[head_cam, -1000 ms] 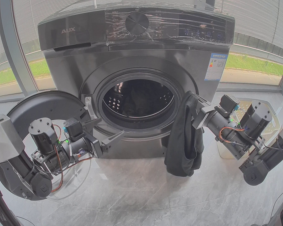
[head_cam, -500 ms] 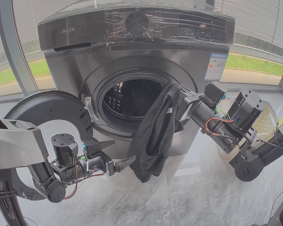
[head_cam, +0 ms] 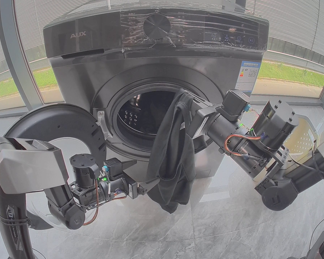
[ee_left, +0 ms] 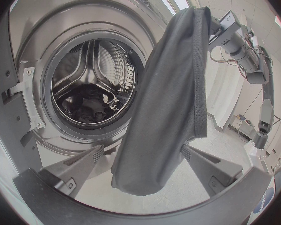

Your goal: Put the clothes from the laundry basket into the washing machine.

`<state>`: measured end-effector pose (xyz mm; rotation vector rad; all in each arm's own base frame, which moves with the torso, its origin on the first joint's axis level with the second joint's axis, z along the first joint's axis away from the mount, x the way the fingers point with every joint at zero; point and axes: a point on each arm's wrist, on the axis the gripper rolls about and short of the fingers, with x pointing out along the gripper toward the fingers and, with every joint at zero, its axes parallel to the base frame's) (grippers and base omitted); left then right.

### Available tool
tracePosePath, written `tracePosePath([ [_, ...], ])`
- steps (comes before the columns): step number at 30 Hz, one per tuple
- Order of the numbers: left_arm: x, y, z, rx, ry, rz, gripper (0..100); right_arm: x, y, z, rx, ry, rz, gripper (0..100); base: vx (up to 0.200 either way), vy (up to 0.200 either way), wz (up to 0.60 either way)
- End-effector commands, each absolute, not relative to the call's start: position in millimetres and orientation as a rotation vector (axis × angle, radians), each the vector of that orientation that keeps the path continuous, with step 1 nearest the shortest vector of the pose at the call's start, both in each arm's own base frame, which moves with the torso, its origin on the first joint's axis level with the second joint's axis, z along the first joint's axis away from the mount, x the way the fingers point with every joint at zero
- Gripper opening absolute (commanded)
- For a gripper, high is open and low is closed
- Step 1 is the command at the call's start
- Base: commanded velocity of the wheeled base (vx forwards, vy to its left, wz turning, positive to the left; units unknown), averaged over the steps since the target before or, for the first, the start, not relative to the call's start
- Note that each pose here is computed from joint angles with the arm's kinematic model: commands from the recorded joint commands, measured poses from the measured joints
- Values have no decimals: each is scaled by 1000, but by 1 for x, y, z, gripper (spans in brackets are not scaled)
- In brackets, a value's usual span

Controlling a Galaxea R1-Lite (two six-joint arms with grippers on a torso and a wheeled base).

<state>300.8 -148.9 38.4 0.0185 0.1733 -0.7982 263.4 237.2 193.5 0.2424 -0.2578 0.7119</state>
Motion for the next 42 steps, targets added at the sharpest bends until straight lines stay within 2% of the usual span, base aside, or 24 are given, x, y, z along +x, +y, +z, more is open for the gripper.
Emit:
tracePosePath([
  [1,307,-151,31,19,182,-792,100,265,240,191,242,-255,715,0,0,0,0],
  [14,323,-161,6,17,204,-810,100,261,245,192,245,-258,730,0,0,0,0],
  [20,324,-172,7,16,186,-845,100,260,246,191,235,-261,733,0,0,0,0],
  [30,353,-188,-10,19,128,-842,100,257,250,189,237,-258,744,0,0,0,0],
  [31,355,-189,-12,27,122,-841,0,257,250,189,237,-258,744,0,0,0,0],
  [39,347,-185,-14,49,144,-850,0,272,240,189,233,-269,693,0,0,0,0],
  [42,334,-179,1,49,149,-856,0,284,236,189,231,-281,664,0,0,0,0],
])
